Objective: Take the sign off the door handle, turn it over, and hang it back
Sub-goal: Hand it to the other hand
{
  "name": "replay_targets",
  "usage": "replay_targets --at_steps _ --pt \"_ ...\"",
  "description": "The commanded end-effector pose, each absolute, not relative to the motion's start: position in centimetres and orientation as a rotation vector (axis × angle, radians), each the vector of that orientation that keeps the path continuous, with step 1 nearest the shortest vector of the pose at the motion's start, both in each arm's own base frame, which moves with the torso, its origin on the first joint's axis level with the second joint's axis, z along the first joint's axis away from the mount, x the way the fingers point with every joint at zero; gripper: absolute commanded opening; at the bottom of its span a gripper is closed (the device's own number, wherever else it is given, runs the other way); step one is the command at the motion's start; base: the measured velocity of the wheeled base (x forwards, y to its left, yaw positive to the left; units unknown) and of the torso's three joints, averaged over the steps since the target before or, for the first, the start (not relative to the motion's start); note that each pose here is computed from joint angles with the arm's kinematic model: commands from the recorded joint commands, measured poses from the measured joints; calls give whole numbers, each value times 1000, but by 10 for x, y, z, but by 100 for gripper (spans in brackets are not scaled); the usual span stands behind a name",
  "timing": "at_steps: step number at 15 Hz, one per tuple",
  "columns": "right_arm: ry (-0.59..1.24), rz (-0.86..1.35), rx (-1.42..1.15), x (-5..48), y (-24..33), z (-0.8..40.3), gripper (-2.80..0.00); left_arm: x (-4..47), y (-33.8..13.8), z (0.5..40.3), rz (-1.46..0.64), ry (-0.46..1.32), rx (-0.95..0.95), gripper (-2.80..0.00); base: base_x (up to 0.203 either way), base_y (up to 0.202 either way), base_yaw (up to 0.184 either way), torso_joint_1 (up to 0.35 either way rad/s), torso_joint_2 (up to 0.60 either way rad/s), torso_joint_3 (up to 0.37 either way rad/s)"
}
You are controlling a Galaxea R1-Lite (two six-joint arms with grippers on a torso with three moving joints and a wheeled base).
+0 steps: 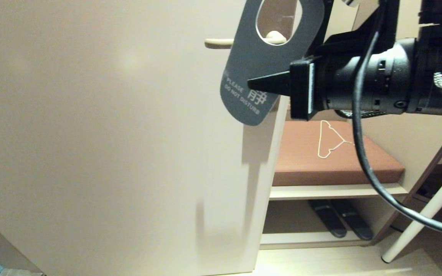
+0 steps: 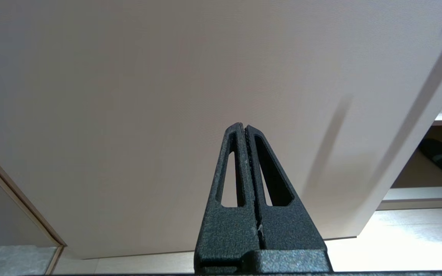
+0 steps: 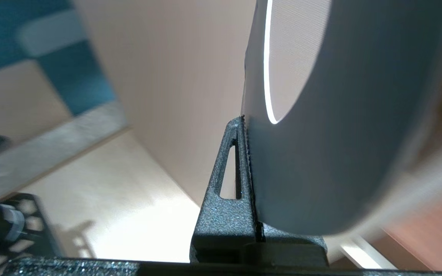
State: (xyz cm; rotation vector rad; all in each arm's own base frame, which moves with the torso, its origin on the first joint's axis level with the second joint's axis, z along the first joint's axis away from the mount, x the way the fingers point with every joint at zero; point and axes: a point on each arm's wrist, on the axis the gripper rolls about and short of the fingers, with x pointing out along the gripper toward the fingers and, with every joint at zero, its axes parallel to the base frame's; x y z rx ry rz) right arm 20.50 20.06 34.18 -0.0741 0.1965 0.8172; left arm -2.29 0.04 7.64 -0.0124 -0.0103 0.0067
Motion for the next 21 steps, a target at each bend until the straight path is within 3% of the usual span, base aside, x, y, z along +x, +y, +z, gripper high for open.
replay_targets --at_steps 1,10,21 --pt "174 769 -71 193 172 348 -280 -23 0 76 6 -9 -13 -280 0 0 0 0 0 0" --pt "214 316 -76 174 46 329 -280 -23 0 76 8 -9 -12 -280 0 0 0 0 0 0" --pt "259 102 -23 65 0 216 -280 -23 0 76 8 -9 -12 -280 0 0 0 0 0 0"
